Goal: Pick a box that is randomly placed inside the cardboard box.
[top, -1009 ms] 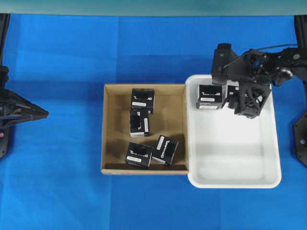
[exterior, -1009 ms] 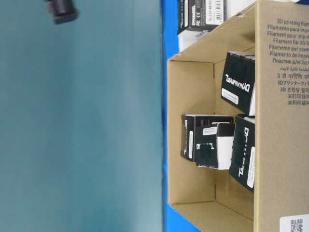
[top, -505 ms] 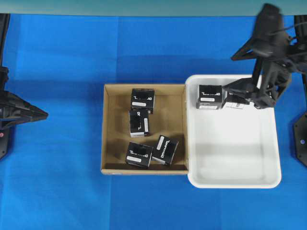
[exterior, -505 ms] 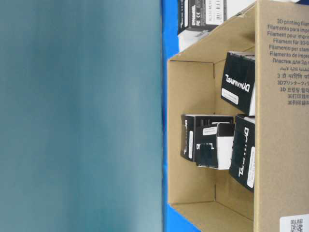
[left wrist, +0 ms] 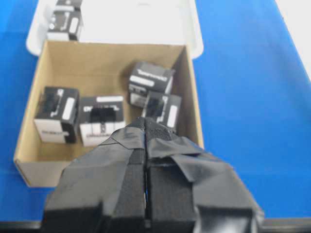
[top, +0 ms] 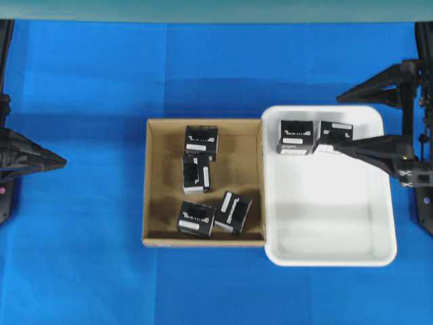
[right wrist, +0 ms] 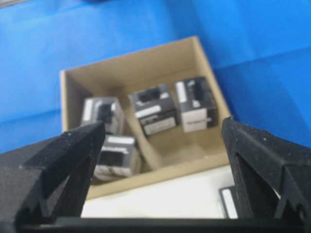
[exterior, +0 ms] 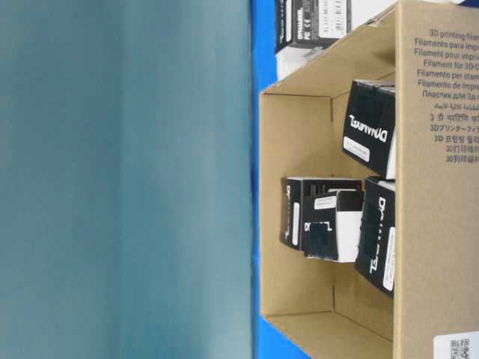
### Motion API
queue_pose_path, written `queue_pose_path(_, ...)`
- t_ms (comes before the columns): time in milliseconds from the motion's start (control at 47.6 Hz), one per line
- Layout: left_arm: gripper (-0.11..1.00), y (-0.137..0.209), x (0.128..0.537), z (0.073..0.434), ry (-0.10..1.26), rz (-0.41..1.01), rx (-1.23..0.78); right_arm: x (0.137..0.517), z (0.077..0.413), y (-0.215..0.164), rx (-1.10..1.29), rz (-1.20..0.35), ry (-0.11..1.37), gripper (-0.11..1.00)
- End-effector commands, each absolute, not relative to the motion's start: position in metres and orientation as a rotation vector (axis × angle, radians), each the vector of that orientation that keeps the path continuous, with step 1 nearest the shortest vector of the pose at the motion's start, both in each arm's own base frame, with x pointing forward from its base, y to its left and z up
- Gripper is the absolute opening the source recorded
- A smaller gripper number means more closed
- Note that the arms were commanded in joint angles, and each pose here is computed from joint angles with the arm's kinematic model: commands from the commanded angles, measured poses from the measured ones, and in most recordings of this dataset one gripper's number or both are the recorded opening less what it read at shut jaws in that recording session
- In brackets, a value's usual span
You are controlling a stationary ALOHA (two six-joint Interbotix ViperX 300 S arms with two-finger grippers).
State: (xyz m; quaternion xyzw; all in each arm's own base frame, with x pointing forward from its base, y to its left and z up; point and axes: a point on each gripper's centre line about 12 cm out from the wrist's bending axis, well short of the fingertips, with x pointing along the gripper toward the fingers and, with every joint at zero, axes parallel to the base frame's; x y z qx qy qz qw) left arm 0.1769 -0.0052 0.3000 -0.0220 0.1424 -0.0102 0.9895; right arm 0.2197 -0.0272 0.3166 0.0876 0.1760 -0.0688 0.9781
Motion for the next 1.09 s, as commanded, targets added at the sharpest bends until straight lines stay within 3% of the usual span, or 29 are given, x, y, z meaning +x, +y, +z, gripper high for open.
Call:
queue_pose_path(0,-0.07,-0.005,0.178,0.314,0.246,-0.018,-0.045,0.217,0.321,-0.026,0.181,-0.136,0.330,0.95)
queue_pose_path(357,-0.07,-0.005,0.177,0.315,0.246,-0.020,-0.035,0.201,0.333,-0.021,0.178,-0.116,0.218,0.95)
queue_pose_path(1072,-0.07,-0.002,0.176,0.312,0.247,-0.001,-0.043,0.193,0.334,-0.018,0.256,-0.110,0.195,0.95)
